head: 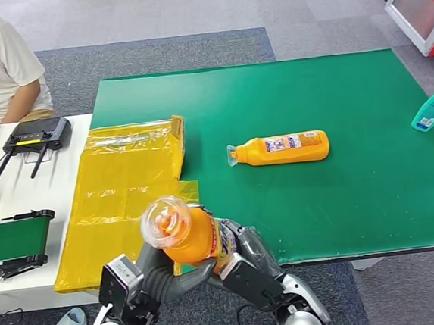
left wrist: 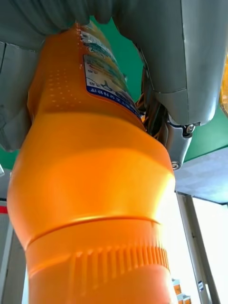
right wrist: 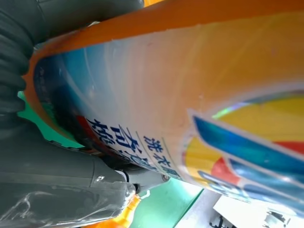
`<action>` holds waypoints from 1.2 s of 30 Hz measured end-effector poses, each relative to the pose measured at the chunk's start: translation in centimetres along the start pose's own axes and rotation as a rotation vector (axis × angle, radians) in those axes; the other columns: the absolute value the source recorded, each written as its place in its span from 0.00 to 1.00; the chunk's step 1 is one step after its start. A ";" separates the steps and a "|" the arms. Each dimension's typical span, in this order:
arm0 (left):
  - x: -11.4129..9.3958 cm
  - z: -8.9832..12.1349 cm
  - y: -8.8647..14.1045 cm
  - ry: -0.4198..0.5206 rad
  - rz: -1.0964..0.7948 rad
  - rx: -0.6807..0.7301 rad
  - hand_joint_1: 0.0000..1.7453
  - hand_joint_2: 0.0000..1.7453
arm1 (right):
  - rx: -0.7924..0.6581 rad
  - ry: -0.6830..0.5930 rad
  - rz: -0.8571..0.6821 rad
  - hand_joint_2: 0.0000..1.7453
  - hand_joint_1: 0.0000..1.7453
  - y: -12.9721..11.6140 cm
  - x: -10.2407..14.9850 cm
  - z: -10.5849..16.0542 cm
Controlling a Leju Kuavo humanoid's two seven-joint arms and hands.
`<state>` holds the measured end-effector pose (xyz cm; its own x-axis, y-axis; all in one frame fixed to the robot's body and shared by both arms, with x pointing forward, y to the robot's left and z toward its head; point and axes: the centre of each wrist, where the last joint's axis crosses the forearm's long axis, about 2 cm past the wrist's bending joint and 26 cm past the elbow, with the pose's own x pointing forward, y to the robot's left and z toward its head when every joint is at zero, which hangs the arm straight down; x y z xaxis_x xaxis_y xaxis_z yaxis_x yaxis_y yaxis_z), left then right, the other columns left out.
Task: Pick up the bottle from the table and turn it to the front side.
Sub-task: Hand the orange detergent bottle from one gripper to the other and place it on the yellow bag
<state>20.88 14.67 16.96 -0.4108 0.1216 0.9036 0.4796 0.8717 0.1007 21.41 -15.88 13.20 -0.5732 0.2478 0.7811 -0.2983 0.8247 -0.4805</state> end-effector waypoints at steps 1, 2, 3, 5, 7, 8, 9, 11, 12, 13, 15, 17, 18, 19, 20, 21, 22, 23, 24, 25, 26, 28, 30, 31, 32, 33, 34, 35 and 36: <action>0.0 0.0 0.0 0.000 0.000 0.003 1.00 1.00 | -0.002 0.004 -0.004 1.00 0.00 -0.1 0.0 0.0; 0.1 0.0 0.1 -0.001 0.002 0.010 1.00 1.00 | -0.005 0.007 -0.011 1.00 0.00 -0.2 0.0 0.0; 0.1 0.1 0.2 -0.003 0.005 0.021 1.00 1.00 | -0.009 0.011 -0.021 1.00 0.00 -0.3 -0.1 0.1; 0.4 0.3 0.6 -0.011 0.006 0.051 1.00 1.00 | -0.020 0.021 -0.039 1.00 0.00 -0.6 -0.2 0.2; 0.8 0.4 1.2 -0.020 -0.030 0.084 1.00 1.00 | -0.033 0.030 -0.044 1.00 0.00 -0.9 -0.3 0.4; 1.1 0.4 1.5 -0.021 -0.068 0.101 1.00 1.00 | -0.041 0.035 -0.043 1.00 0.00 -1.1 -0.3 0.5; 1.3 0.4 1.8 -0.017 -0.120 0.121 1.00 1.00 | -0.048 0.040 -0.042 1.00 0.00 -1.2 -0.4 0.7; 1.9 0.4 2.5 -0.001 -0.246 0.166 1.00 1.00 | -0.065 0.052 -0.039 1.00 0.00 -1.5 -0.3 1.0; 2.2 0.4 2.9 0.007 -0.304 0.190 1.00 1.00 | -0.074 0.058 -0.037 1.00 0.00 -1.7 -0.3 1.2; 2.4 0.4 3.2 0.013 -0.354 0.213 1.00 1.00 | -0.083 0.064 -0.035 1.00 0.00 -1.9 -0.3 1.3; 3.0 0.4 3.8 0.026 -0.455 0.263 1.00 1.00 | -0.103 0.072 -0.032 1.00 0.00 -2.2 -0.1 1.6; 3.6 0.3 4.5 0.057 -0.635 0.334 1.00 1.00 | -0.128 0.082 -0.031 1.00 0.00 -2.6 0.1 2.1; 3.9 0.2 4.8 0.082 -0.764 0.377 1.00 1.00 | -0.140 0.087 -0.031 1.00 0.00 -2.8 0.2 2.3; 4.2 0.1 5.2 0.108 -0.894 0.417 1.00 1.00 | -0.151 0.093 -0.032 1.00 0.00 -3.0 0.3 2.6; 4.5 -0.1 5.5 0.133 -1.014 0.451 1.00 1.00 | -0.159 0.098 -0.033 1.00 0.00 -3.1 0.4 2.8; 4.7 -0.3 5.8 0.155 -1.108 0.478 1.00 1.00 | -0.166 0.102 -0.035 1.00 0.00 -3.2 0.5 3.0; 4.8 -0.6 6.1 0.169 -1.160 0.496 1.00 1.00 | -0.172 0.105 -0.036 1.00 0.00 -3.4 0.6 3.2; 4.9 -0.7 6.4 0.178 -1.190 0.509 1.00 1.00 | -0.179 0.107 -0.037 1.00 0.00 -3.5 0.7 3.3; 5.0 -0.9 6.6 0.183 -1.204 0.519 1.00 1.00 | -0.184 0.109 -0.036 1.00 0.00 -3.6 0.7 3.4; 5.1 -1.0 6.8 0.188 -1.215 0.529 1.00 1.00 | -0.188 0.111 -0.036 1.00 0.00 -3.7 0.7 3.4; 5.1 -1.1 7.0 0.196 -1.233 0.537 1.00 1.00 | -0.190 0.111 -0.036 1.00 0.00 -3.8 0.7 3.5; 5.1 -1.4 7.5 0.221 -1.286 0.546 1.00 1.00 | -0.188 0.107 -0.039 1.00 0.00 -3.9 0.7 3.4; 4.6 -2.0 8.2 0.239 -1.347 0.534 1.00 1.00 | -0.180 0.095 -0.041 1.00 0.00 -4.1 0.7 3.2; 4.3 -2.3 8.6 0.242 -1.376 0.518 1.00 1.00 | -0.176 0.087 -0.041 1.00 0.00 -4.2 0.6 2.9; 3.8 -2.5 8.9 0.243 -1.402 0.496 1.00 1.00 | -0.173 0.079 -0.040 1.00 0.00 -4.3 0.5 2.6; 3.3 -2.7 9.2 0.246 -1.423 0.474 1.00 1.00 | -0.170 0.073 -0.040 1.00 0.00 -4.4 0.5 2.3; 2.8 -2.8 9.4 0.250 -1.439 0.454 1.00 1.00 | -0.168 0.068 -0.039 1.00 0.00 -4.5 0.4 2.1; 2.4 -2.8 9.6 0.256 -1.449 0.438 1.00 1.00 | -0.166 0.065 -0.039 1.00 0.00 -4.5 0.3 1.9; 2.1 -2.8 9.8 0.262 -1.457 0.425 1.00 1.00 | -0.165 0.063 -0.040 1.00 0.00 -4.6 0.2 1.8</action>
<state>26.90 22.09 20.98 -0.1463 -0.9727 0.1804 -0.4719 0.2289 0.8514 21.25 -20.49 14.86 -0.5126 0.2406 0.8242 -0.1876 0.9053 -0.3810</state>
